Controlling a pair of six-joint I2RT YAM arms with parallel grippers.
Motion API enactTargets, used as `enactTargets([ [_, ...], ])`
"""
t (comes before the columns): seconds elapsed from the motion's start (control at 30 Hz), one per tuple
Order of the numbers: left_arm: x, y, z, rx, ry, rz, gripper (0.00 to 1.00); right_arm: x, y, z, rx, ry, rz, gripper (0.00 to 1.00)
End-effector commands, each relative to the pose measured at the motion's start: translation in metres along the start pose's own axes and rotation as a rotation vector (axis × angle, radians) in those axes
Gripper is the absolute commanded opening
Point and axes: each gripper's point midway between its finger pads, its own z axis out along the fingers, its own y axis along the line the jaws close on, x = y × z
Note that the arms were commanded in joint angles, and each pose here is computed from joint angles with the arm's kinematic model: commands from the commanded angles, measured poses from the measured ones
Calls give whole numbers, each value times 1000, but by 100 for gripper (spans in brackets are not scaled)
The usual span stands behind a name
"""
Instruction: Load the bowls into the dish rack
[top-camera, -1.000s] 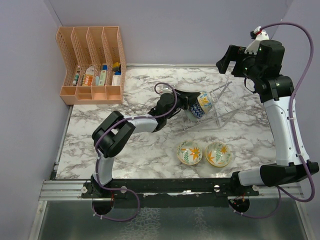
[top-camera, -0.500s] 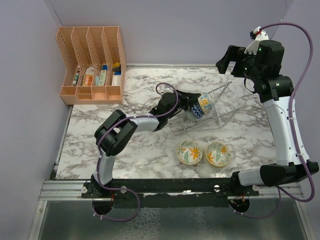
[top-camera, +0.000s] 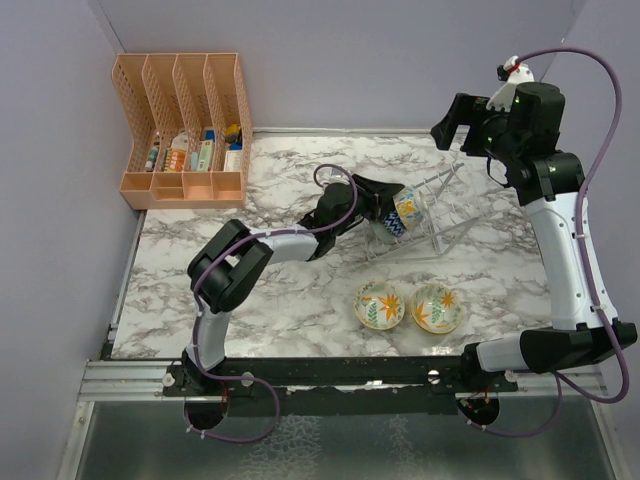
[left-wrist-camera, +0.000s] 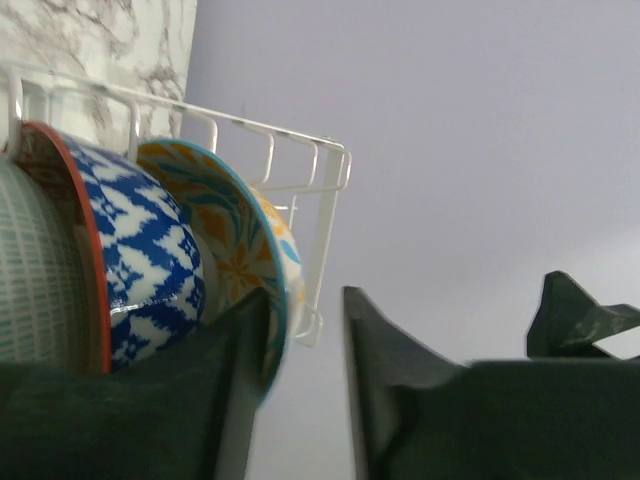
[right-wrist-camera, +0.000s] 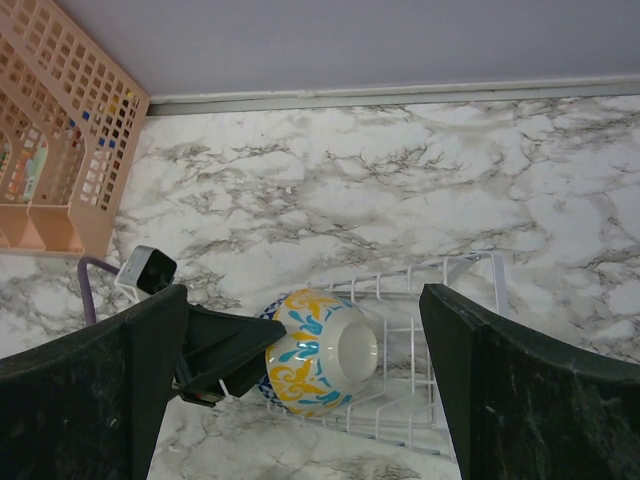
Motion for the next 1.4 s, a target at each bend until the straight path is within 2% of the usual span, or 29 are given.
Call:
enactTargets([
  [0.0, 9, -28, -13, 41, 23, 11, 46, -5, 1, -1, -13, -25, -6, 99],
  [0.13, 8, -29, -19, 31, 15, 23, 57, -4, 1, -1, -13, -23, -5, 99],
  [0.3, 7, -29, -27, 9, 5, 51, 80, -2, 1, -3, -13, -21, -6, 99],
  [0.6, 12, -33, -39, -44, 17, 109, 86, 0, 0, -8, -11, -25, -5, 99],
  [0.7, 14, -34, -43, -60, 24, 125, 94, -1, 0, -9, -9, -30, -5, 99],
  [0.9, 12, -30, -55, -118, 31, 179, 99, -2, 1, -11, -12, -32, -3, 99],
  [1.27, 14, -25, -96, -206, 61, 299, 99, 0, 2, -13, -17, -30, -5, 99],
  [1.37, 19, -30, -109, -209, 96, 392, 99, -1, 2, -15, -16, -32, -7, 99],
])
